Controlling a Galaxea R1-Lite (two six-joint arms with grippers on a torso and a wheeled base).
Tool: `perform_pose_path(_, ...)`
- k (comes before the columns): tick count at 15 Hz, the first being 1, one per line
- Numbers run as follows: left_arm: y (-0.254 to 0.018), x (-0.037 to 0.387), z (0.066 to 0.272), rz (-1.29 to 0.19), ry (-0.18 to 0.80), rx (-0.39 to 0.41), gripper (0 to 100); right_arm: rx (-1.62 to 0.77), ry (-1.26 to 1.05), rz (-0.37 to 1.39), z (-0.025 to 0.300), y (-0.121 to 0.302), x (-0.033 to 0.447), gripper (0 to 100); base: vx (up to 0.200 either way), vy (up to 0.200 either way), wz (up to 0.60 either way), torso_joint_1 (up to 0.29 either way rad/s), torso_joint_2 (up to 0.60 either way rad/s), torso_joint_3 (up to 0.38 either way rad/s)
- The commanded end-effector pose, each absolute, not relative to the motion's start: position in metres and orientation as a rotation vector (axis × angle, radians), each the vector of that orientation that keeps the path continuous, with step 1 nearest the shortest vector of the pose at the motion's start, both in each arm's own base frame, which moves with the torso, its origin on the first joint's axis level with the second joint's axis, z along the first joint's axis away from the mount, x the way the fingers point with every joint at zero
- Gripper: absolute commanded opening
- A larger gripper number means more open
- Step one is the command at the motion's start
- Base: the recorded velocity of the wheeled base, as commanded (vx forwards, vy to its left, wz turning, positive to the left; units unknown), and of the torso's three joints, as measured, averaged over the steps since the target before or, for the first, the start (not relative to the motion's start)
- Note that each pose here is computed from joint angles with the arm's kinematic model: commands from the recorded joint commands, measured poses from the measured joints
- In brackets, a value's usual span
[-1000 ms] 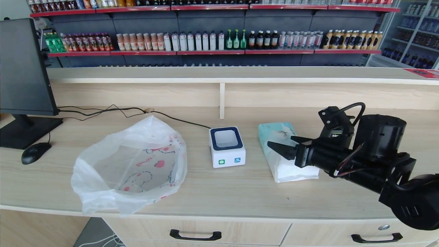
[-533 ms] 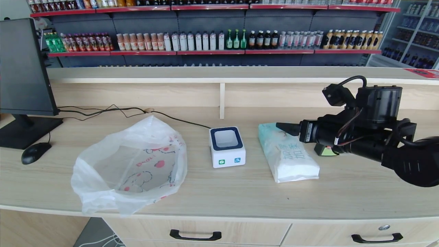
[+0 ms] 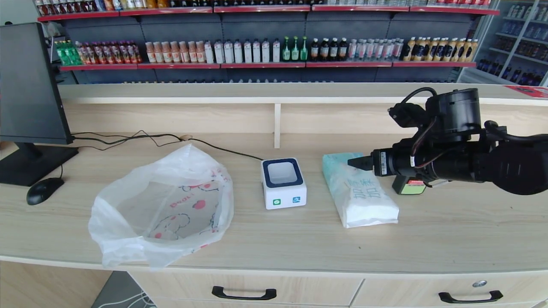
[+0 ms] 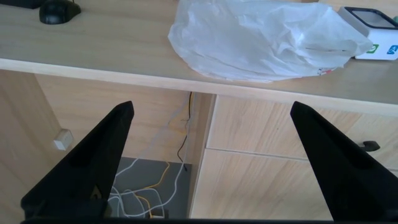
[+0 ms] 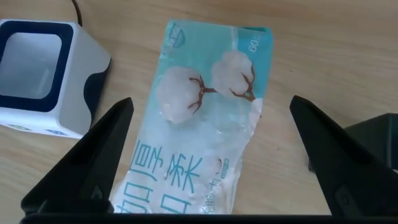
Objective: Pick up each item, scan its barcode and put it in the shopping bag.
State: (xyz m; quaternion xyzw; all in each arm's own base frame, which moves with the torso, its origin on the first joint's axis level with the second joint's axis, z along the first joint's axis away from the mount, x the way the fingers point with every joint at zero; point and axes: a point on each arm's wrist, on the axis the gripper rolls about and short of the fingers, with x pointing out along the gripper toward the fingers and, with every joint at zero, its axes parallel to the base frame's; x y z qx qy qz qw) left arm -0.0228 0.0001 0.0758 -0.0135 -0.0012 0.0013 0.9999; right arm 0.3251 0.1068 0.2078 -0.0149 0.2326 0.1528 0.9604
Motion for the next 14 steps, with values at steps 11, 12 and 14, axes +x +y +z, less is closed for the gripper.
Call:
perform_pose_path(11,0.000,-0.023,0.076,0.005,-0.003,-0.029,100,-0.078,0.639,0.331,0.169,0.121,0.332,100,0.000,0.000,0.00,0.000,0.00,0.000)
perform_pose_path(12,0.000,-0.023,0.076,0.005,-0.003,-0.029,100,-0.080,0.645,0.334,0.168,0.122,0.332,100,0.000,0.000,0.00,0.000,0.00,0.000)
perform_pose_path(14,0.000,-0.023,0.076,0.005,-0.003,-0.029,100,-0.090,0.668,0.321,0.160,0.123,0.333,100,0.000,0.000,0.00,0.000,0.00,0.000)
